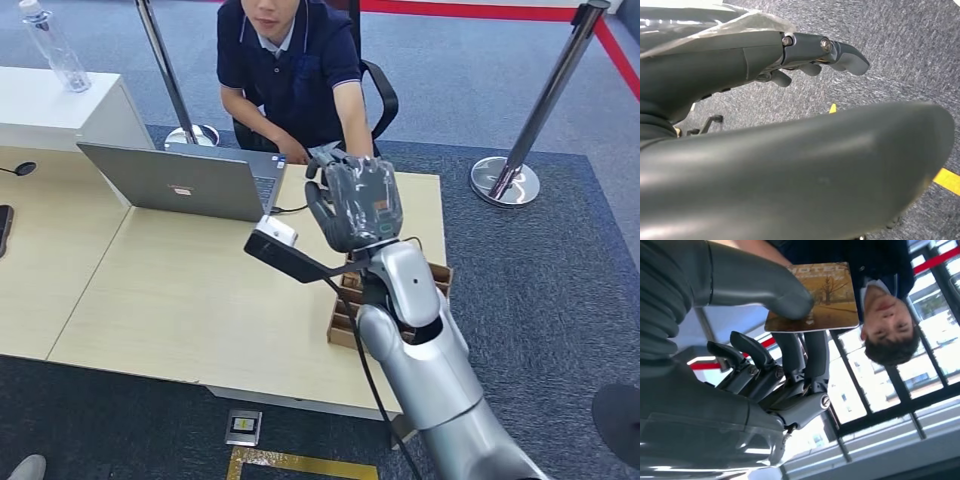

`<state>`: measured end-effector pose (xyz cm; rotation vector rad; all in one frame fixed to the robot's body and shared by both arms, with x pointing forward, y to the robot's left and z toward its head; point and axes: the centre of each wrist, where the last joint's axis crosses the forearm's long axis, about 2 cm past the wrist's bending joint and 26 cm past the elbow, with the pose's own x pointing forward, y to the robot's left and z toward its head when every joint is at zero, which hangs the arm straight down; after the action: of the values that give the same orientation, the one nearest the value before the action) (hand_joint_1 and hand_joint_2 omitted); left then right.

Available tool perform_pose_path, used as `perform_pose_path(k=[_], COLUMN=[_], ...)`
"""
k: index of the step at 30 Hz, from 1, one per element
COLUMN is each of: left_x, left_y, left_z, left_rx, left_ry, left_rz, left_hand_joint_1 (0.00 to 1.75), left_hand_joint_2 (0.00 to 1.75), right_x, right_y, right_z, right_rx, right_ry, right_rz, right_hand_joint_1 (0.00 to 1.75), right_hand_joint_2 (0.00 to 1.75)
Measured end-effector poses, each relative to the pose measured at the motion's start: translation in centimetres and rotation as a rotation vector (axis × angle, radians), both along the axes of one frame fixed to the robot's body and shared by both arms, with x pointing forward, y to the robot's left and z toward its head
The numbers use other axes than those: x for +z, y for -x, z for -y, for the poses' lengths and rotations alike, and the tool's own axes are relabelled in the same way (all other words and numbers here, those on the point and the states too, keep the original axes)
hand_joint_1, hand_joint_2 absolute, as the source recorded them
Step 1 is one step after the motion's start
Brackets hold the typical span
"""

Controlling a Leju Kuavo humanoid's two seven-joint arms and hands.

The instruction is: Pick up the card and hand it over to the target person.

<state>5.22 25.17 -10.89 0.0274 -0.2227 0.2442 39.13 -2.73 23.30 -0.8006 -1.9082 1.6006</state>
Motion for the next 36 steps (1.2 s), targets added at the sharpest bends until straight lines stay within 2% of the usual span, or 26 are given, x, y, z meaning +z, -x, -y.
perform_pose_path(k=[4, 15, 29, 36], left_x=[0.0, 0.0, 0.0, 0.0], left_y=[0.0, 0.0, -0.2, -0.2], left_z=[0.0, 0.3, -0.2, -0.3], left_rx=[-0.016, -0.019, -0.046, -0.065], left_ry=[0.000, 0.007, -0.003, -0.008], left_rz=[-0.006, -0.028, -0.010, -0.019], left_hand_joint_1=[0.00, 0.00, 0.00, 0.00], left_hand_joint_2=[0.00, 0.00, 0.00, 0.00], right_x=[0.0, -2.3, -2.9, -3.1], right_y=[-0.6, -0.6, -0.8, -1.0], right_z=[0.3, 1.2, 1.8, 2.4], right_rx=[-0.034, -0.091, -0.158, -0.233], right_ry=[-0.001, 0.022, 0.054, 0.031], right_rz=[-0.018, -0.075, -0.058, -0.027], right_hand_joint_1=[1.75, 1.75, 1.75, 1.75], right_hand_joint_2=[1.75, 1.75, 1.75, 1.75])
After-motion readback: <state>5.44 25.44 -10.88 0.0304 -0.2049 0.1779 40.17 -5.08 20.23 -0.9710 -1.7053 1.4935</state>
